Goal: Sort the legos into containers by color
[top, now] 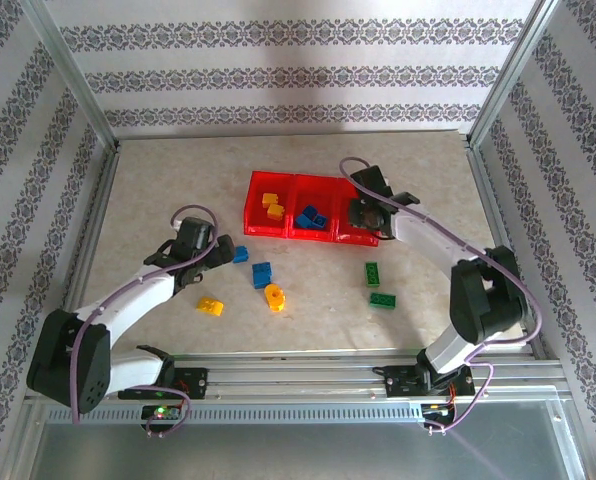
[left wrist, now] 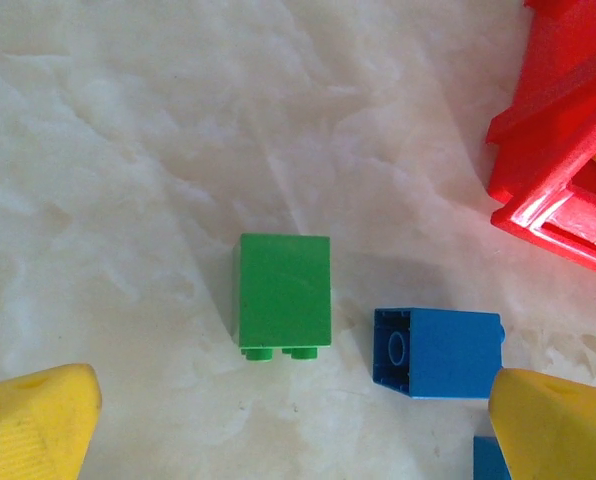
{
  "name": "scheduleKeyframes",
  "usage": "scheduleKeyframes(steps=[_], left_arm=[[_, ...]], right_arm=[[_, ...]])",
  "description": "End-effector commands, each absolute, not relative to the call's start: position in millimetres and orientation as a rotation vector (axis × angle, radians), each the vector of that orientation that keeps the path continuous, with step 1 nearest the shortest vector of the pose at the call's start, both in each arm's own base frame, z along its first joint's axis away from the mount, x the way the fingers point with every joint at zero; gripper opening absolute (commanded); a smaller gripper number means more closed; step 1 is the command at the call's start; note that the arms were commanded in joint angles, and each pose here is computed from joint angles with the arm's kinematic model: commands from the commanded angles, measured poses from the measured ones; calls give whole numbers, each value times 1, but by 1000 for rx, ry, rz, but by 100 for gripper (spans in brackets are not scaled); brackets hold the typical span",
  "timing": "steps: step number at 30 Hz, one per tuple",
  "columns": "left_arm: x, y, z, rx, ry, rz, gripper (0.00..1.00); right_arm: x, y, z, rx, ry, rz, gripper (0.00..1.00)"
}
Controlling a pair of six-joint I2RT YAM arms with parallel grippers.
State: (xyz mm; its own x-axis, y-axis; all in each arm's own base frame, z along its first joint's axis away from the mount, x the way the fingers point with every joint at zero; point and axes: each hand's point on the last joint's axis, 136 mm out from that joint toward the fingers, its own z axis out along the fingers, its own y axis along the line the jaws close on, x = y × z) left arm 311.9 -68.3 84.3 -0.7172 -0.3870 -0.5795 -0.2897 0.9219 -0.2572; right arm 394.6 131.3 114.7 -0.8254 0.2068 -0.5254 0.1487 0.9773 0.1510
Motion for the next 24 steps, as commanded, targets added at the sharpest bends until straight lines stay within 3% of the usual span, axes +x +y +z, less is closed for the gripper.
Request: scheduleKeyframes(steps=[1, 12, 21, 24], left_arm=[[298, -57, 81, -516, 2436, -150, 100], [268, -50, 73, -537, 2488, -145, 100], [238, -42, 67, -559, 2545, -116, 100], [229, -39, 70, -569, 2553, -117, 100]], right_arm=[[408, 135, 109, 192, 2578, 83, 25], [423, 145, 84, 193, 2632, 82, 44], [422, 145, 92, 196, 2617, 95, 48], [420, 146, 100, 192, 2599, 110, 54]])
